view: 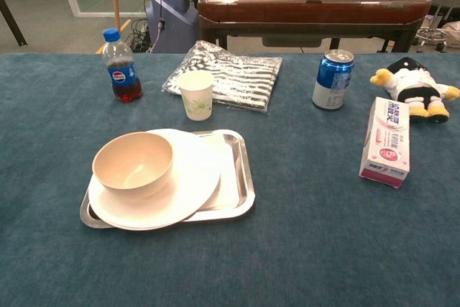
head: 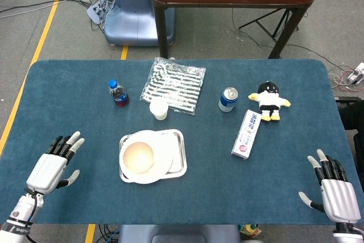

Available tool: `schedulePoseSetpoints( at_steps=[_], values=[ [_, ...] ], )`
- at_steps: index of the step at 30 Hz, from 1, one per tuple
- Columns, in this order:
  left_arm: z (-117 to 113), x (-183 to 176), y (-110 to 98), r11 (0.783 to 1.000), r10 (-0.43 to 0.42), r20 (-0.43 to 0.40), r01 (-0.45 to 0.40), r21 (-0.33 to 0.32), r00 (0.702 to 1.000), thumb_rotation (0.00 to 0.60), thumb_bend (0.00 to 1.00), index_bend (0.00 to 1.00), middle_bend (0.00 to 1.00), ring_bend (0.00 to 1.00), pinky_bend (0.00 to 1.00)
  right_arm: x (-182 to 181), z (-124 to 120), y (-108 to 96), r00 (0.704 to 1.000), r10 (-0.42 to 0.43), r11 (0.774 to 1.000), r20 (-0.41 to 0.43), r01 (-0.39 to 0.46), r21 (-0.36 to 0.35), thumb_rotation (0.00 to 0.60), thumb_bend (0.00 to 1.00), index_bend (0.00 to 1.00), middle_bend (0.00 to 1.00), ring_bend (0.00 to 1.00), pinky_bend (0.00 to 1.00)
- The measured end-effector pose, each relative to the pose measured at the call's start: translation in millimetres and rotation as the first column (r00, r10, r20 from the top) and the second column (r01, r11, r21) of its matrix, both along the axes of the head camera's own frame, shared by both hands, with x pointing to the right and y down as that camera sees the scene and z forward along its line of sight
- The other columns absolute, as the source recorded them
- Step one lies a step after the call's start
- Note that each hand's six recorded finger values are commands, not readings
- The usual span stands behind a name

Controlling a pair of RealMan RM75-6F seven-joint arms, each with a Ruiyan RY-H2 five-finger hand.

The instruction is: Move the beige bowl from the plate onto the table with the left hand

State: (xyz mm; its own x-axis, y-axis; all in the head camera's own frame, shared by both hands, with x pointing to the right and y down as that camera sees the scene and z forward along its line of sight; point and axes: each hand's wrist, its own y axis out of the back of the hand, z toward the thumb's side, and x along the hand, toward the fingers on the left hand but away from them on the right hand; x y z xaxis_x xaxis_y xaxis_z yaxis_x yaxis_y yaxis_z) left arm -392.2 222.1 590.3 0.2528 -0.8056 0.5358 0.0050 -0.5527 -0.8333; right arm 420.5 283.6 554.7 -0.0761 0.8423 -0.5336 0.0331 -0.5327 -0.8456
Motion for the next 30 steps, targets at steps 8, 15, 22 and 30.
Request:
schedulePoseSetpoints(
  at_steps=[8, 15, 22, 30],
  values=[
    [2, 3, 3, 1.0, 0.01, 0.01, -0.01, -0.007, 1.0, 0.6, 0.32, 0.02, 0.0, 0.0, 0.0, 2, -2, 1, 1.0, 0.002, 1.0, 0.019, -0.002, -0.003, 0.6, 0.24, 0.0, 0.0, 0.0, 0.0],
    [1, 6, 2, 1.0, 0.023, 0.011, -0.023, 0.004, 1.0, 0.6, 0.32, 0.02, 0.0, 0.0, 0.0, 3, -2, 0, 1.0, 0.009, 1.0, 0.03, -0.009, -0.008, 0.6, 0.25, 0.0, 0.0, 0.0, 0.0],
    [5, 4, -1, 0.998, 0.05, 0.026, -0.049, -0.025, 0.998, 0.6, 0.32, 0.02, 0.0, 0.0, 0.0, 5, 2, -4, 0.999, 0.023, 0.999, 0.028, -0.023, -0.023, 0.6, 0.25, 0.0, 0.0, 0.0, 0.0],
    [6, 6, -16, 0.991, 0.133, 0.047, -0.131, -0.036, 0.99, 0.6, 0.32, 0.02, 0.0, 0.0, 0.0, 8, 17, -11, 0.999, 0.037, 0.997, 0.003, -0.037, -0.064, 0.6, 0.25, 0.0, 0.0, 0.0, 0.0]
  ],
)
